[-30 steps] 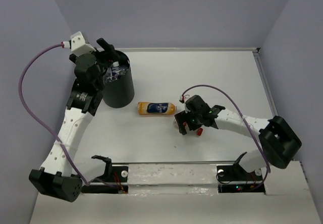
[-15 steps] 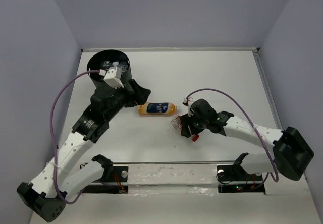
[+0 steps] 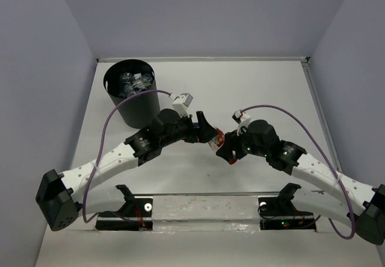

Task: Put the plastic bottles in the bin

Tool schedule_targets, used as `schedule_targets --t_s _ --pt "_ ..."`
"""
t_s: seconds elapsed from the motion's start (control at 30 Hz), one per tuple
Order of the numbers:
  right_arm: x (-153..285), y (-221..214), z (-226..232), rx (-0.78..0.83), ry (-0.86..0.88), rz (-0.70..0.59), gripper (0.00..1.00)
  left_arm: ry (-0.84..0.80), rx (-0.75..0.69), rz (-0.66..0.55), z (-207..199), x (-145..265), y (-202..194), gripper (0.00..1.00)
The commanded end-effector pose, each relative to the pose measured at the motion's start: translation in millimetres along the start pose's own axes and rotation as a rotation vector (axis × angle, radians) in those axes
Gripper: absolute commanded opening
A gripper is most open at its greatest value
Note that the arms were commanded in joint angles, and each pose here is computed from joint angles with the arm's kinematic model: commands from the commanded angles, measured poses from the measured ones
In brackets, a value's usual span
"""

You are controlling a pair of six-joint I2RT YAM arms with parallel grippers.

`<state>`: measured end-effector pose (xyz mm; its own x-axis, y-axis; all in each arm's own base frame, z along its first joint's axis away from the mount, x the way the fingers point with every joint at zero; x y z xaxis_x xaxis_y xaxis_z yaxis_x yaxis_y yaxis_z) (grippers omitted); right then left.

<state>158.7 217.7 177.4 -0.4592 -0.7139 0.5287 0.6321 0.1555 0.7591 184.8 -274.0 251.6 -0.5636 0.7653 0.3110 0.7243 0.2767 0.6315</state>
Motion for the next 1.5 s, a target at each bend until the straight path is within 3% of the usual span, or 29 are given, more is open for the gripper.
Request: schedule_targets --t_s 0.0,0.23,0.33,0.37,0.43,0.47,0.53,0.6,0.73,0.97,1.07,1.1,1.23,1.47 --pt "10 29 19 0.012 0.075 -0.120 0.35 -0.085 0.007 -0.025 -17 -20 4 0.99" --pt "21 33 21 0.014 0.086 -0.174 0.35 -0.063 0.013 -0.005 -13 -47 -5 0.97" --pt "25 34 21 0.016 0.082 -0.194 0.35 -0.074 0.027 -0.034 -14 -48 -2 0.72" --pt "25 33 20 0.014 0.079 -0.193 0.35 -0.084 0.030 -0.044 -17 -45 -1 0.54" --pt "25 31 19 0.010 0.080 -0.190 0.39 -0.093 0.034 -0.061 -20 -42 3 0.37" --pt "25 30 19 0.006 0.078 -0.192 0.44 -0.094 0.034 -0.070 -21 -41 5 0.33" --pt "28 31 19 0.002 0.077 -0.202 0.64 -0.079 0.033 -0.092 -20 -38 9 0.29" --pt "30 31 21 0.003 0.086 -0.207 0.81 -0.063 0.020 -0.123 -23 -32 20 0.29" --pt "41 29 25 0.022 0.120 -0.224 0.92 0.046 -0.018 -0.238 -11 -13 60 0.28" --pt "40 15 22 0.036 0.128 -0.190 0.92 0.194 -0.072 -0.637 -1 76 202 0.24" --pt "34 12 18 0.034 0.112 -0.177 0.92 0.362 -0.084 -0.758 17 106 236 0.25" --pt "30 10 17 0.033 0.106 -0.165 0.92 0.438 -0.097 -0.849 22 128 259 0.25" --pt "23 14 13 0.053 0.082 -0.164 0.92 0.633 -0.106 -0.976 48 162 291 0.27" --pt "-10 32 10 0.157 0.062 -0.095 0.91 0.962 -0.129 -0.992 119 158 304 0.29"
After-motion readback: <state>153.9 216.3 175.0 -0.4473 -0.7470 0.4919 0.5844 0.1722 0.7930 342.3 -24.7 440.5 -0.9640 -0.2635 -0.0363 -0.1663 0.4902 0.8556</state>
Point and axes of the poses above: each gripper's point midway between its finger pads, its own x axis back along the fingers, its own z axis along the line the jaws close on, y = z × x, the point moved 4 cm from there along x, back along the fingers, and after that the axes turned 4 degrees about x, right-handed, at the moved point
